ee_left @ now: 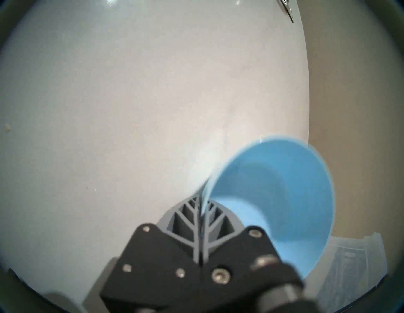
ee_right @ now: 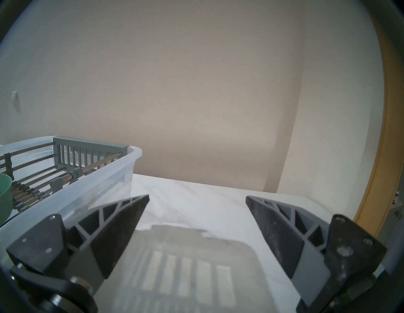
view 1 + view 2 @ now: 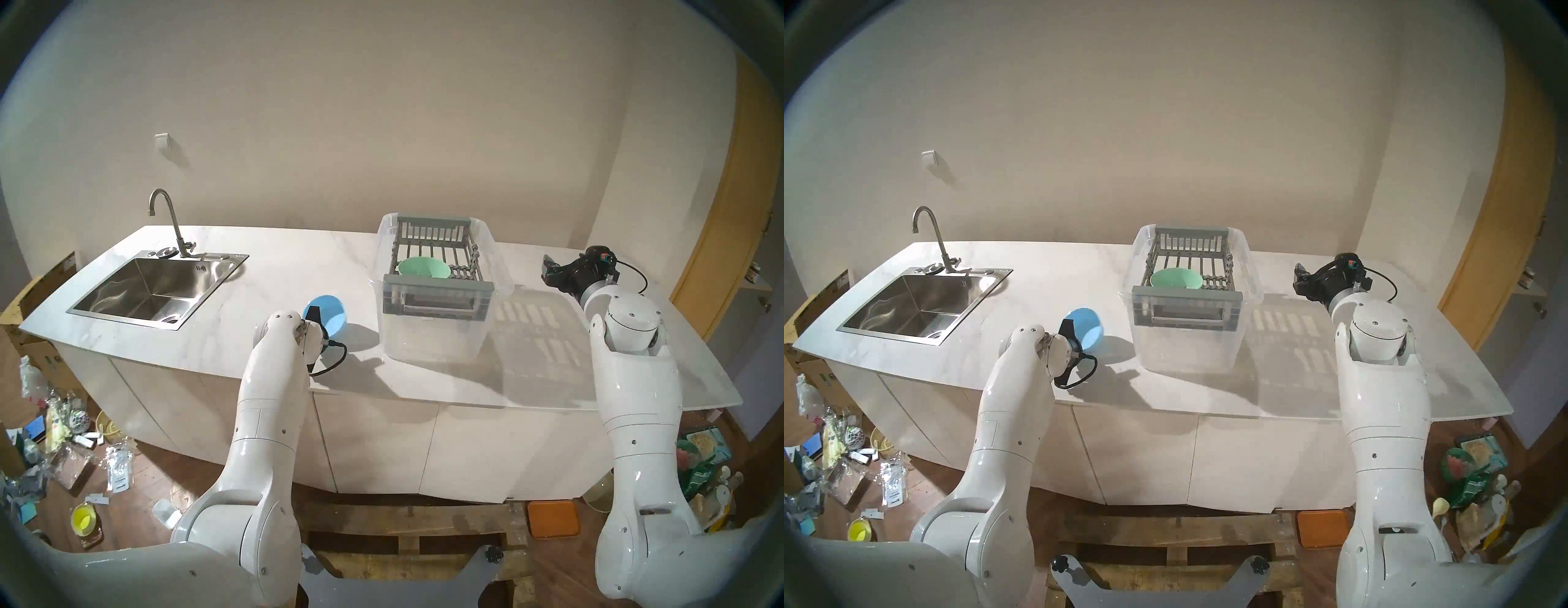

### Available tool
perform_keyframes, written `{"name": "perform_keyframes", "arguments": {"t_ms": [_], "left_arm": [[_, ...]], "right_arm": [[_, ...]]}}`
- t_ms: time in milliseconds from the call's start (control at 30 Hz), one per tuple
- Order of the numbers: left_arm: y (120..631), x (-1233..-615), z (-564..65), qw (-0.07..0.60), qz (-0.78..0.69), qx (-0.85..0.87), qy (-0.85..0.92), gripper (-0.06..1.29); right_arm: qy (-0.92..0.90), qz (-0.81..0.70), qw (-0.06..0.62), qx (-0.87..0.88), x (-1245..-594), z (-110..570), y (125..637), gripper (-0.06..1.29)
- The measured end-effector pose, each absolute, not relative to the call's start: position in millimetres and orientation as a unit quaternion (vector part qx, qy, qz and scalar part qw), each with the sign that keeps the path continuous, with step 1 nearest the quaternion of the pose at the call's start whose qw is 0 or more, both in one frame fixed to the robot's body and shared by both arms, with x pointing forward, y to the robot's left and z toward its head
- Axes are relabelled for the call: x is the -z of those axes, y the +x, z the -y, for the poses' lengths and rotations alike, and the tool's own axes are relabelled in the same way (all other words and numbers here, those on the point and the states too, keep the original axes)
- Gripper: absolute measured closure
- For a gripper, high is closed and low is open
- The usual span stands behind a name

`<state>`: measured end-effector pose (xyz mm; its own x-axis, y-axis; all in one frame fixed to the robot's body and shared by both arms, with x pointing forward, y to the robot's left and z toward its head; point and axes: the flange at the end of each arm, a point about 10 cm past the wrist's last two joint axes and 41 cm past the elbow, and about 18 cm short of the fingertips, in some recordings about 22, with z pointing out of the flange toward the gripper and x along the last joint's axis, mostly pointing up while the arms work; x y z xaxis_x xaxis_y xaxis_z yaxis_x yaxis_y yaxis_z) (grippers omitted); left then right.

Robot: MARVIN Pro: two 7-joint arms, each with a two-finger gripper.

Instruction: Place the plate or bowl neatly into the plate slot of the drying rack

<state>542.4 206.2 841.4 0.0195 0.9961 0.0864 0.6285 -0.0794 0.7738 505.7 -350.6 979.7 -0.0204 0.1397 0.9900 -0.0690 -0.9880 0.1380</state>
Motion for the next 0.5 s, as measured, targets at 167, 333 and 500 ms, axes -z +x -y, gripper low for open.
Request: {"name": "perform_keyframes", "arguments": {"t_ms": [167, 333, 500], "left_arm": [[543, -855, -204, 0.265, -0.590, -0.371, 0.667, 1.25], [541, -893, -207, 0.269, -0.559, -0.433, 0.654, 1.25], [534, -945, -213, 0.290, -0.527, -0.491, 0.630, 1.25]], "right_arm": [[0.696, -0.025, 0.073, -0.714, -980, 351, 506, 0.03], [0.696, -0.025, 0.073, -0.714, -980, 351, 506, 0.03], [0.696, -0.025, 0.073, -0.714, -980, 351, 506, 0.03]]}}
